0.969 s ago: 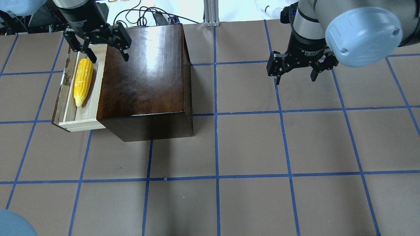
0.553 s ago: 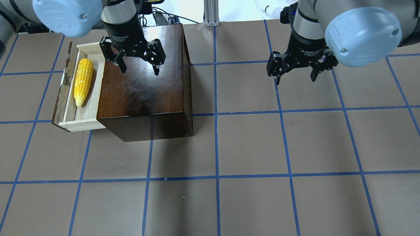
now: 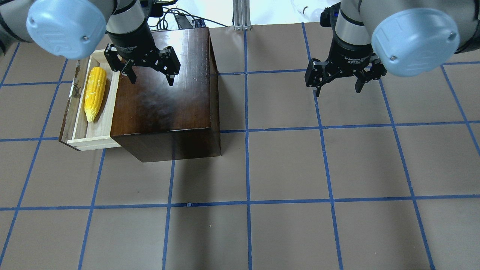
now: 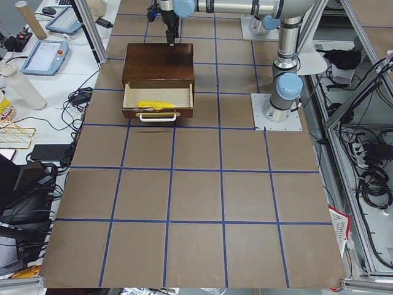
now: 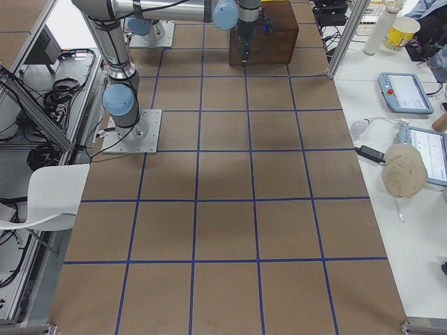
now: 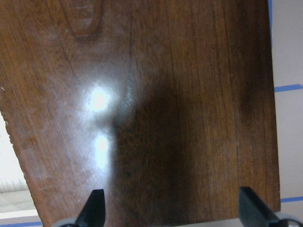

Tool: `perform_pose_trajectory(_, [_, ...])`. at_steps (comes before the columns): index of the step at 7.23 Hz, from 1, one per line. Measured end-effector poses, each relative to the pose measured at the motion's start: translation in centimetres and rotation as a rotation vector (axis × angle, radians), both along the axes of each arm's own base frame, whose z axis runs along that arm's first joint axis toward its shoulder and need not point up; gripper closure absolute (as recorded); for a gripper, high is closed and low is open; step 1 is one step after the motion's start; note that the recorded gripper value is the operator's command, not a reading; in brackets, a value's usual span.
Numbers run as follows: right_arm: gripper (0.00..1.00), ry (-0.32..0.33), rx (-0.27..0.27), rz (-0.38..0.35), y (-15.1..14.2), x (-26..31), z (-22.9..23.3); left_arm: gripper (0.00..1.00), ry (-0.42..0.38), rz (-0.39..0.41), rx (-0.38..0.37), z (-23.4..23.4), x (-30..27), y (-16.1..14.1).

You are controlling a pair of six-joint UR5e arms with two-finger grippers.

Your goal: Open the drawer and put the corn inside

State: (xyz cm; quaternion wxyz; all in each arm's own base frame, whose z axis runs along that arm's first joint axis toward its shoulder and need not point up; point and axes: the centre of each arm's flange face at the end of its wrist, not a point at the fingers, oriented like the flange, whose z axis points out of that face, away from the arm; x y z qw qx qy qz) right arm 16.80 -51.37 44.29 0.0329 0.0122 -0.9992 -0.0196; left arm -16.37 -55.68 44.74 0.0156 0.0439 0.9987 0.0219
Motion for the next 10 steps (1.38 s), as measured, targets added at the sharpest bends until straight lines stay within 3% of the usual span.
perform_pose_trajectory(3, [0.0, 0.001, 0.0, 0.0, 0.0, 0.0, 0.0, 0.0, 0.039, 0.004, -0.004, 0.3, 1.4, 2.4])
perform_pose_trajectory(10, [0.0, 0.001, 0.001, 0.0, 0.0, 0.0, 0.0, 0.0, 0.042, -0.022, -0.021, 1.2, 2.2, 4.3])
